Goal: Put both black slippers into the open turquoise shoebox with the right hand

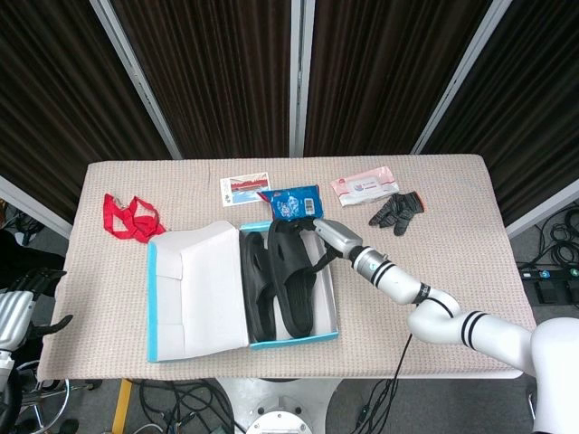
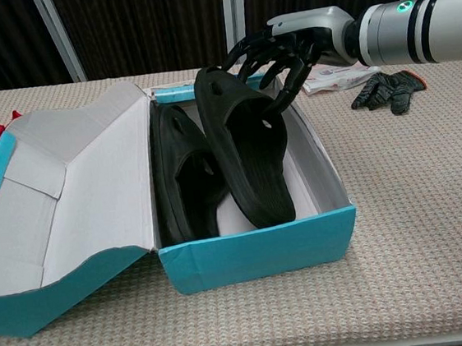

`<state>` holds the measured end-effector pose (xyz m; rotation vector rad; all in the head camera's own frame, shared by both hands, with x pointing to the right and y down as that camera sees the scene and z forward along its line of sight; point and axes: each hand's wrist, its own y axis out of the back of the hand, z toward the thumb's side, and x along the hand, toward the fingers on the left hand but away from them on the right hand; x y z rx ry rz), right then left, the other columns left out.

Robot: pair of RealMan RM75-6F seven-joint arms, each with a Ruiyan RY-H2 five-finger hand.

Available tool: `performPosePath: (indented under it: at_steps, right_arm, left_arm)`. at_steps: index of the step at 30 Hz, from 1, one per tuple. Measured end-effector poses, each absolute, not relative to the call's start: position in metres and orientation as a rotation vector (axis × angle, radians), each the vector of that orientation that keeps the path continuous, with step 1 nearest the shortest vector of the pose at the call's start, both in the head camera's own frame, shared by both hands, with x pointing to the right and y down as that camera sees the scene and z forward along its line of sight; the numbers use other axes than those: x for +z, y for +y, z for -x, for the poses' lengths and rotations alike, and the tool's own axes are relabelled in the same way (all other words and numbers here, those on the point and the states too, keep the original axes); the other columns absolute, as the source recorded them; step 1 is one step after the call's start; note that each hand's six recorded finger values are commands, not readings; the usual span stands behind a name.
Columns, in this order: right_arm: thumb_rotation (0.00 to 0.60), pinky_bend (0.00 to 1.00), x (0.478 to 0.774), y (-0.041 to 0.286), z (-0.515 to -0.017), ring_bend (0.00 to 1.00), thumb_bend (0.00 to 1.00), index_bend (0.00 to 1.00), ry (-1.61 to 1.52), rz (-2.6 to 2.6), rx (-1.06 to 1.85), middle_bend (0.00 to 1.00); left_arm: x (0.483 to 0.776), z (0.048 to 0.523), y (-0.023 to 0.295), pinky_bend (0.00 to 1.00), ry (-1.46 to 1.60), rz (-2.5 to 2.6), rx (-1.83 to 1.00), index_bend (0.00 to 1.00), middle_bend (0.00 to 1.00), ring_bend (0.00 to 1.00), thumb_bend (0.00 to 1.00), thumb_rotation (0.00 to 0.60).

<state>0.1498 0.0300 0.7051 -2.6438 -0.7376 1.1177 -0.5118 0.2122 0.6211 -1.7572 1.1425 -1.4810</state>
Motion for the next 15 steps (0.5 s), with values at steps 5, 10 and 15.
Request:
performPosePath:
  at_steps: [5,10,15]
  right_arm:
    - [0.600,0.15,0.7060,0.0322,-0.1508,0.00,0.00,0.04,-0.701,2.643,1.151,0.18]
    - [0.600,0.12,0.7067,0.0341,-0.1503,0.00,0.00,0.00,-0.685,2.640,1.162,0.12]
    - [0.600,0.11,0.7012,0.0323,-0.1503,0.00,0.00,0.00,-0.668,2.614,1.145,0.05]
  left_arm:
    - [0.6216,0.5121,0.2131,0.20,1.141,1.758,-1.487,0.23,0.23,0.13,0.17,0.600]
    - [0.6220,0.5125,0.2131,0.20,1.144,1.760,-1.489,0.24,0.23,0.13,0.17,0.600]
    - [0.6217,0.5123,0.2129,0.20,1.152,1.766,-1.485,0.24,0.23,0.13,0.17,0.600]
